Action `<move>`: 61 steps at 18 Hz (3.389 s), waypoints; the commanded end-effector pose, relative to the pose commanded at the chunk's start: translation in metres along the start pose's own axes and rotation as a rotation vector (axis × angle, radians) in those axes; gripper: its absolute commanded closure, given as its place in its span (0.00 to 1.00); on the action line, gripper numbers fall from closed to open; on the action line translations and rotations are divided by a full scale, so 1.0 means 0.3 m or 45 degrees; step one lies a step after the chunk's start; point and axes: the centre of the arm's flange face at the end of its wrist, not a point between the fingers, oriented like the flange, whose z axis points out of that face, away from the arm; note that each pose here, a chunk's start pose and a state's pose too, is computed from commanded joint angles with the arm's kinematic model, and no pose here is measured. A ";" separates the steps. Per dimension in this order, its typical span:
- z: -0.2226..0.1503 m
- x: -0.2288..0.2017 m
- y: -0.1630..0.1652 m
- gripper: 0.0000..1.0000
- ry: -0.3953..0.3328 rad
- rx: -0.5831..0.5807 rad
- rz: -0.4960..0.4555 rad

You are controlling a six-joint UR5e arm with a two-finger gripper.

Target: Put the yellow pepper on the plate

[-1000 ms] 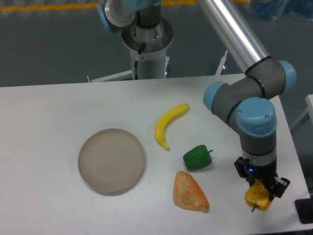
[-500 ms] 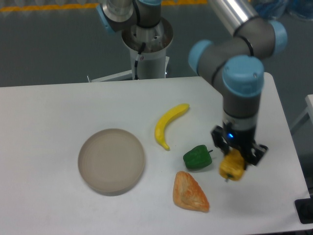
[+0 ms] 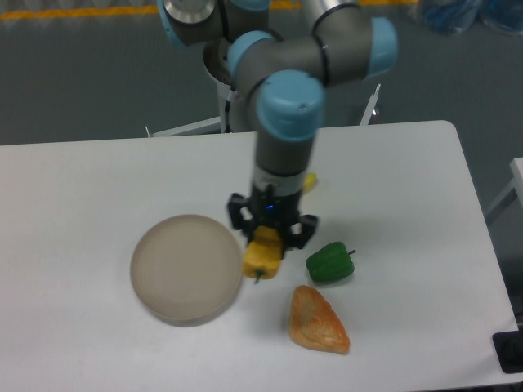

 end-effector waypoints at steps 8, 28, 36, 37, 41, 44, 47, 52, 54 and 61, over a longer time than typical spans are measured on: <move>0.208 0.135 0.055 0.66 0.009 -0.021 0.109; 0.372 0.255 0.129 0.66 -0.006 -0.111 0.231; 0.396 0.253 0.133 0.66 0.000 -0.125 0.226; 0.396 0.253 0.133 0.65 0.000 -0.125 0.226; 0.391 0.253 0.131 0.32 -0.003 -0.122 0.232; 0.376 0.250 0.128 0.09 -0.008 -0.113 0.227; 0.331 0.243 0.117 0.00 -0.017 -0.083 0.230; 0.190 0.129 0.117 0.00 -0.080 -0.012 0.179; 0.106 0.035 0.140 0.00 -0.124 0.022 0.129; -0.062 -0.333 0.198 0.00 -0.346 0.003 0.152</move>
